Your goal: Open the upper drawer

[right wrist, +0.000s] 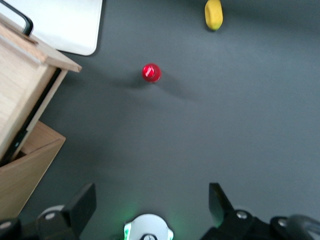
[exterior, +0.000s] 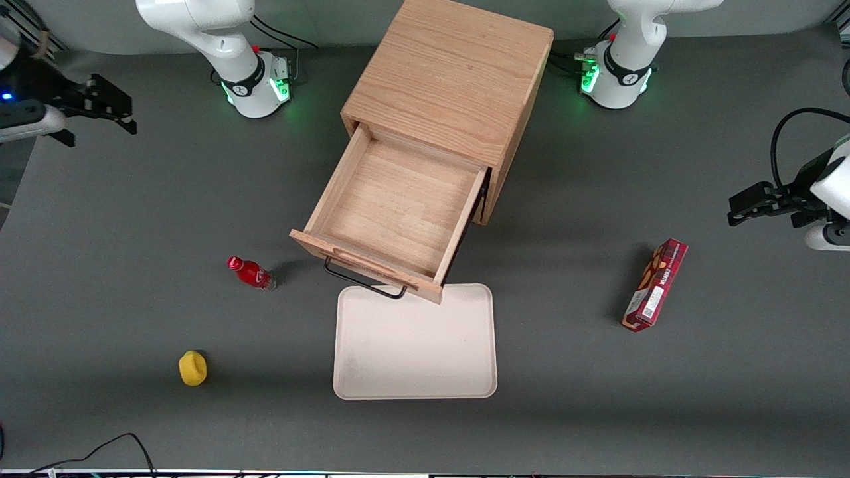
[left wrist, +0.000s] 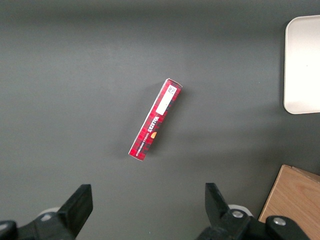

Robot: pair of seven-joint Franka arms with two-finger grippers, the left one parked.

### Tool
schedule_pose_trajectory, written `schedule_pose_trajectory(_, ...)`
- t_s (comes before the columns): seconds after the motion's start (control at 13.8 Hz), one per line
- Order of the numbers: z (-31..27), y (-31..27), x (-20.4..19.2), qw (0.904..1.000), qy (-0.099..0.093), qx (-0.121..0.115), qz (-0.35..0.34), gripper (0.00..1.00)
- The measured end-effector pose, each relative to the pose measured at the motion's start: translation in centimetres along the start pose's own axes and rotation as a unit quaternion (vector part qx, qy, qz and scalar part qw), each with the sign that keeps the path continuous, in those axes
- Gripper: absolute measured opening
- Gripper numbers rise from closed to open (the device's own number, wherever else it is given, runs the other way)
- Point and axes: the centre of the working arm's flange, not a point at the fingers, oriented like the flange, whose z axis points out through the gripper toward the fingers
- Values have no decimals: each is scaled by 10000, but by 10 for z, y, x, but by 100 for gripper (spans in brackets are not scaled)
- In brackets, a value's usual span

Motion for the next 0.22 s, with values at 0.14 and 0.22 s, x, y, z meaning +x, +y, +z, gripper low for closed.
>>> schedule_pose_trajectory(0.14,10,-2,-15,10000,74,-6,31,100)
schedule_pose_trajectory(0.22,9,-3,-18,9999,113,42,51,100)
